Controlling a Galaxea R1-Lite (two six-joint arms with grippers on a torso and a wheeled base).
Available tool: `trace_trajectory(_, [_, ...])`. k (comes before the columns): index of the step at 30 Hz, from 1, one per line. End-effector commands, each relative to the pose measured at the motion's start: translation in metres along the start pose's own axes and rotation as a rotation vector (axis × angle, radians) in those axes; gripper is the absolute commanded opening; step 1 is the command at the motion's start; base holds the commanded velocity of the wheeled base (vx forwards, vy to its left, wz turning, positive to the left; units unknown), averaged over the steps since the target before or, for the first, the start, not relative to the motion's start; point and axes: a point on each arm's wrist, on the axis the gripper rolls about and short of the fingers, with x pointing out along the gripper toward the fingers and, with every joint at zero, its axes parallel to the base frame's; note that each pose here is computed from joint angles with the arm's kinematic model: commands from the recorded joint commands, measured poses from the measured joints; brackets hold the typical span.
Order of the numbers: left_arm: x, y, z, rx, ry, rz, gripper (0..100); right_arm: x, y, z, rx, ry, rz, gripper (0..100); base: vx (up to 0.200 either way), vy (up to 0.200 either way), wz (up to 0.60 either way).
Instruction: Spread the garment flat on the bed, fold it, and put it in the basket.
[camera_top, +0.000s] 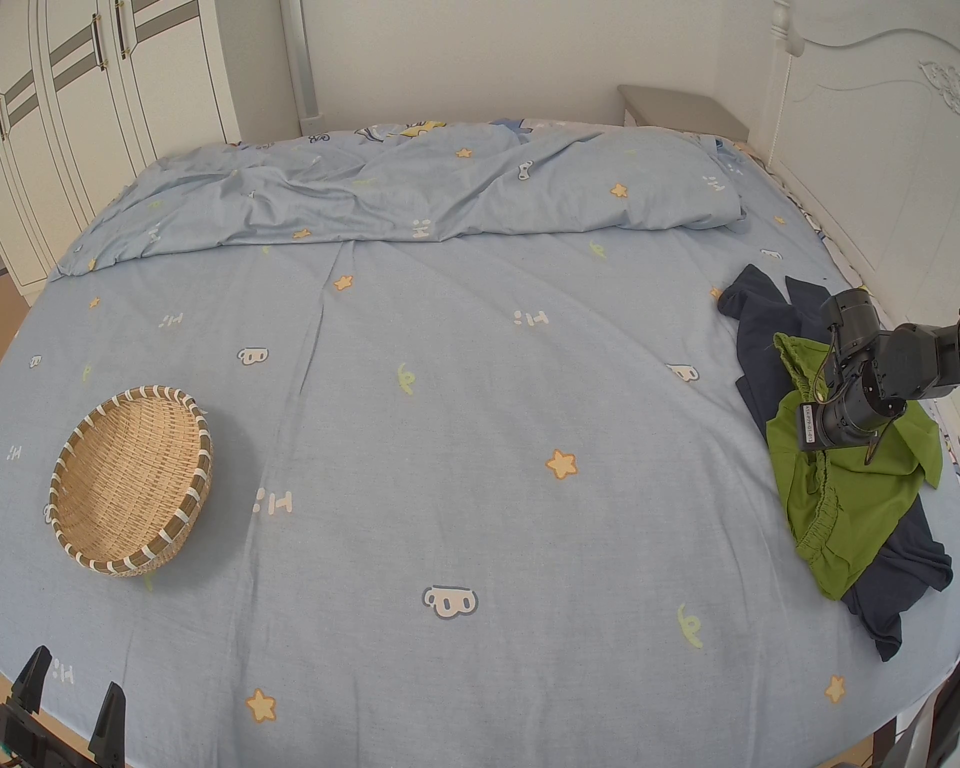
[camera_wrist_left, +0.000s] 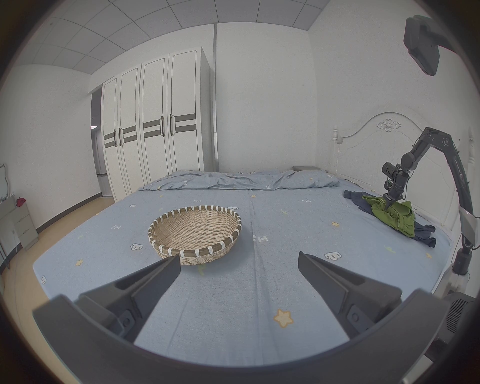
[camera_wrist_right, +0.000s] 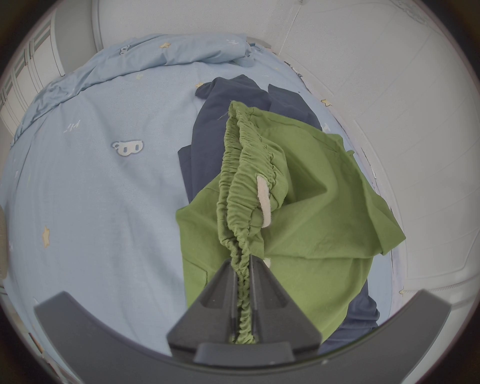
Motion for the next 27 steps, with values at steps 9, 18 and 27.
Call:
trace_trajectory(9, [0.000,0.000,-0.005,0.000,0.000,0.000,100,-0.140,-0.005,0.029,0.109,-0.062,0.358,0,0.000,0.000,0.00])
trace_trajectory(18, [0.000,0.000,-0.005,0.000,0.000,0.000,100,-0.197,0.034,0.019,0.063,-0.017,0.612,0,0.000,0.000,0.00])
trace_trajectory(27, [0.000,0.000,-0.005,0.000,0.000,0.000,100,-0.245,0.096,0.006,-0.011,-0.034,0.816,0,0.000,0.000,0.00])
